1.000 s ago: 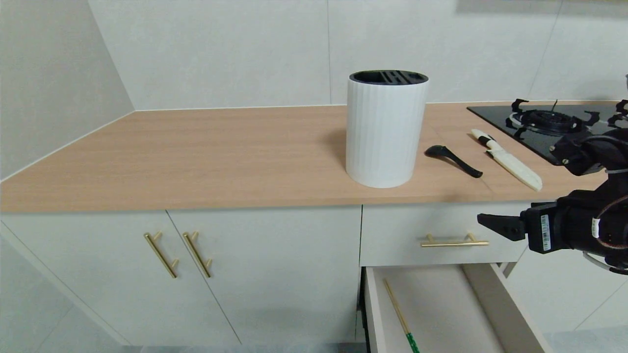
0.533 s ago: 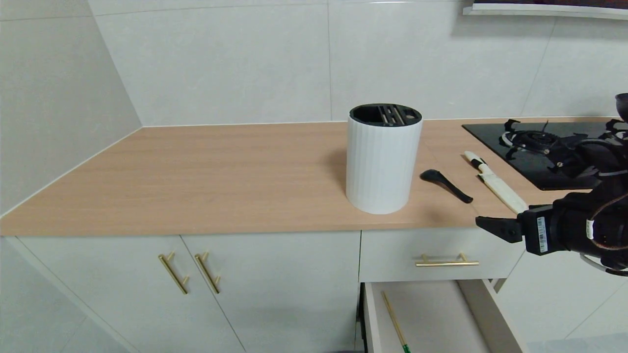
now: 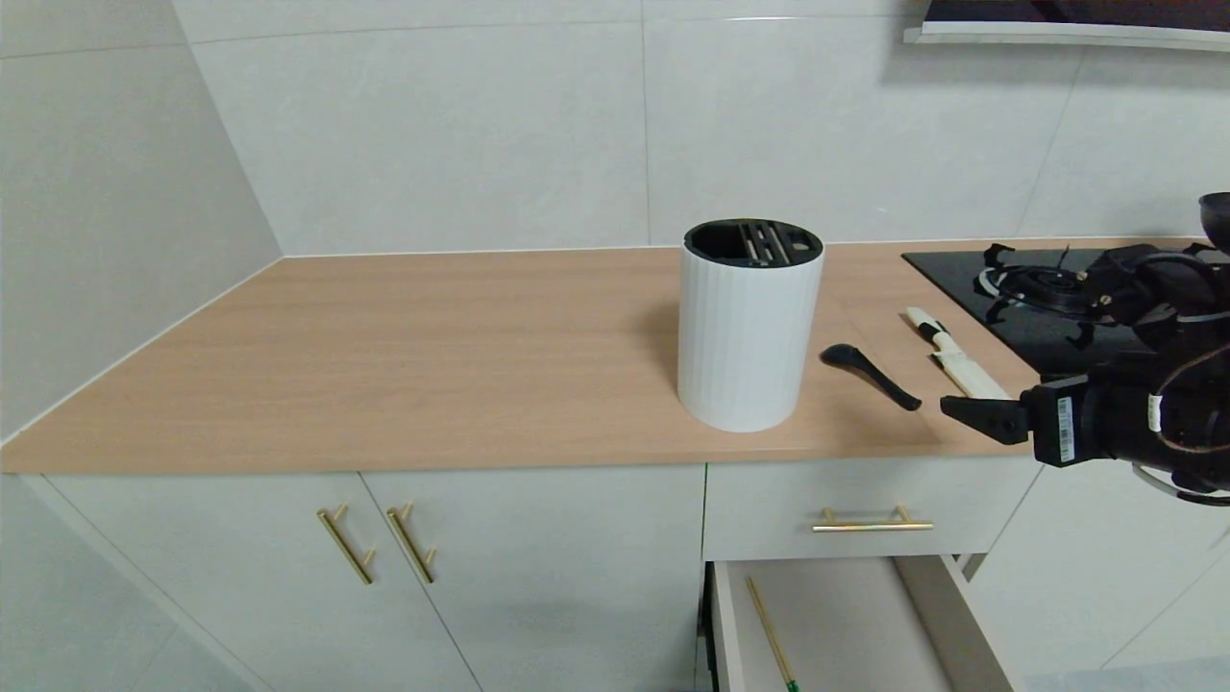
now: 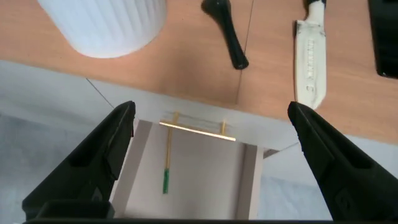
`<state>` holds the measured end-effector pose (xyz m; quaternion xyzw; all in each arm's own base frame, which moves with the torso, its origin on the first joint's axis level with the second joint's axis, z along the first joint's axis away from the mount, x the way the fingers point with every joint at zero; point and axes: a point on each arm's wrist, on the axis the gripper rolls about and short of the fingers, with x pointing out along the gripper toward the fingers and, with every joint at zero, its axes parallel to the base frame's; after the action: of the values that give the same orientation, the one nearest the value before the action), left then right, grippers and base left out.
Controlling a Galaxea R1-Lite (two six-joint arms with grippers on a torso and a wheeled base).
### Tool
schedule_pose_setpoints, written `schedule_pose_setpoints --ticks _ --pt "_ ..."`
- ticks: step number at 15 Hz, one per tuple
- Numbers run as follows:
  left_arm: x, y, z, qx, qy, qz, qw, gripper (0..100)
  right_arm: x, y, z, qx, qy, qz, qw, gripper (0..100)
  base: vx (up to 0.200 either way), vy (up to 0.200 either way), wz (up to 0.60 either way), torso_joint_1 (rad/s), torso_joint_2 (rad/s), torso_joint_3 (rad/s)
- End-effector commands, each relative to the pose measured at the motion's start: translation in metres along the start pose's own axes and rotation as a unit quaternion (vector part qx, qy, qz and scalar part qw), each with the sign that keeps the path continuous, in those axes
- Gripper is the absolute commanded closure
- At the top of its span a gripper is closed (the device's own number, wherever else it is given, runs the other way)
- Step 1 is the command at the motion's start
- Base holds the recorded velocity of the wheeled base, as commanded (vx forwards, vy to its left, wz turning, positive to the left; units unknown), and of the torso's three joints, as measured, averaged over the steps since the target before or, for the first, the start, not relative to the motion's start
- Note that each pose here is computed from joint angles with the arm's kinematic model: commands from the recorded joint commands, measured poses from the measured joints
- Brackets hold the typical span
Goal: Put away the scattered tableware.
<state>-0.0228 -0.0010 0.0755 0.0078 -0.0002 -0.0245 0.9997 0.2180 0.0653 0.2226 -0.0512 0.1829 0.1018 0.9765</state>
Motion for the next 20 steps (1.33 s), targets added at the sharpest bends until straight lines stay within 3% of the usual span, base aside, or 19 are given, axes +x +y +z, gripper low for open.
schedule_pose_setpoints --ticks 1,5,8,20 --pt "0.000 0.000 0.000 0.000 0.001 0.000 1.0000 0 0.022 -0.001 0.003 0.002 0.001 0.003 1.000 0 0.000 0.000 0.00 0.000 0.00 0.000" --pt "0.000 0.000 0.000 0.000 0.001 0.000 1.0000 0 0.056 0.001 0.017 -0.025 -0.021 0.056 0.998 0 0.000 0.000 0.00 0.000 0.00 0.000" --pt "0.000 0.000 0.000 0.000 0.001 0.000 1.0000 0 0.084 -0.013 0.034 -0.017 -0.036 0.062 0.997 0 0.000 0.000 0.00 0.000 0.00 0.000" --pt "0.000 0.000 0.000 0.000 0.001 0.000 1.0000 0 0.166 -0.042 -0.007 -0.016 -0.010 0.050 0.999 0 0.000 0.000 0.00 0.000 0.00 0.000"
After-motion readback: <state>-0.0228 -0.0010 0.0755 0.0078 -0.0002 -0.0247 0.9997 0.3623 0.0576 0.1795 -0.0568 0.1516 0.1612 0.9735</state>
